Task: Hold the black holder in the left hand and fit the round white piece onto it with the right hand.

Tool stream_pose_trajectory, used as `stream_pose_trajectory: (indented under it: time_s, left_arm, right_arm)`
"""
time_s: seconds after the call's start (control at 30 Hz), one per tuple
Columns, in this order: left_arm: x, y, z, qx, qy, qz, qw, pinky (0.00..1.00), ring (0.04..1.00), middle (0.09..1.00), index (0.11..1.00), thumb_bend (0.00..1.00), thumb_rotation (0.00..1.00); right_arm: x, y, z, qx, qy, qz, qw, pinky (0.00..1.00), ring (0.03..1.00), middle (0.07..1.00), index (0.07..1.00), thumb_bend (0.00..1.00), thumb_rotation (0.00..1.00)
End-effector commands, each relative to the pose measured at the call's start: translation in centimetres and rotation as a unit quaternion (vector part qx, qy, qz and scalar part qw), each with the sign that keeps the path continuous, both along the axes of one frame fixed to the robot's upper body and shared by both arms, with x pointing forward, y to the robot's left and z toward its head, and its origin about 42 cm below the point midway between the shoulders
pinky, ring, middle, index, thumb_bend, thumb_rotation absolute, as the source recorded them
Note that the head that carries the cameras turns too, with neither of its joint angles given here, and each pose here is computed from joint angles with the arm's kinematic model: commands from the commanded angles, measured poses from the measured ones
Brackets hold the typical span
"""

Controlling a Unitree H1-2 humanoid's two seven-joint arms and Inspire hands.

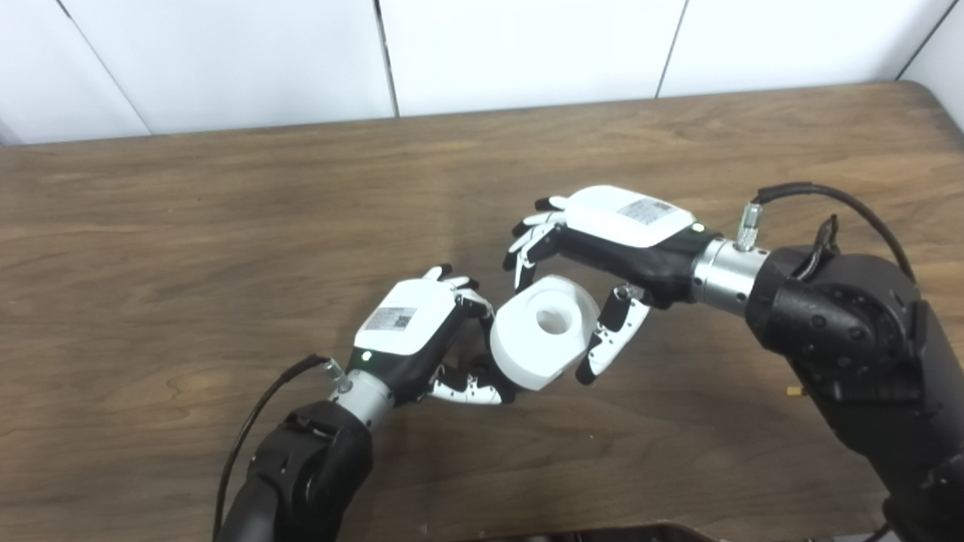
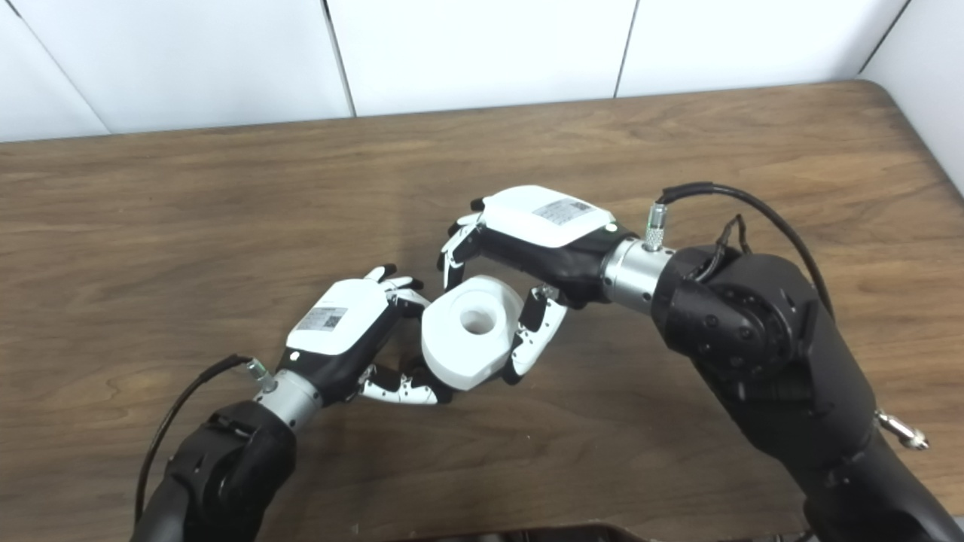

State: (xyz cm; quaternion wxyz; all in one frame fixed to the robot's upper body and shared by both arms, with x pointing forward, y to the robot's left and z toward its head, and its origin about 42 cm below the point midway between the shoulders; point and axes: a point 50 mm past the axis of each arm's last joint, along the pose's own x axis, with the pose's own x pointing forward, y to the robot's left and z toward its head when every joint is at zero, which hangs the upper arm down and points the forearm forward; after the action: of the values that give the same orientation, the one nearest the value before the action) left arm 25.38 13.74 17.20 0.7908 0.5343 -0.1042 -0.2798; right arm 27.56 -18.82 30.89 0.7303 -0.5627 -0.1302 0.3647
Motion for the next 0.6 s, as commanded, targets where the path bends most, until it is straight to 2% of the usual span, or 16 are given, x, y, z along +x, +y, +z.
stream_pose_trajectory:
  time_s: [0.0, 0.57]
  left_arm:
    - [0.18, -0.29, 0.1, 0.005, 0.004, -0.002, 1.0, 1.0, 0.89, 0.8, 0.487, 0.52, 0.06]
    - [0.2, -0.64, 0.12, 0.005, 0.004, -0.002, 1.0, 1.0, 0.888, 0.799, 0.487, 0.52, 0.06]
  right_arm:
    - [0.11, 0.25, 1.16, 0.008, -0.038, 0.009, 0.999, 1.0, 0.906, 0.787, 0.481, 0.52, 0.14]
    - [0.11, 0.57, 0.86, -0.004, -0.035, 0.019, 0.999, 1.0, 0.909, 0.786, 0.481, 0.52, 0.15]
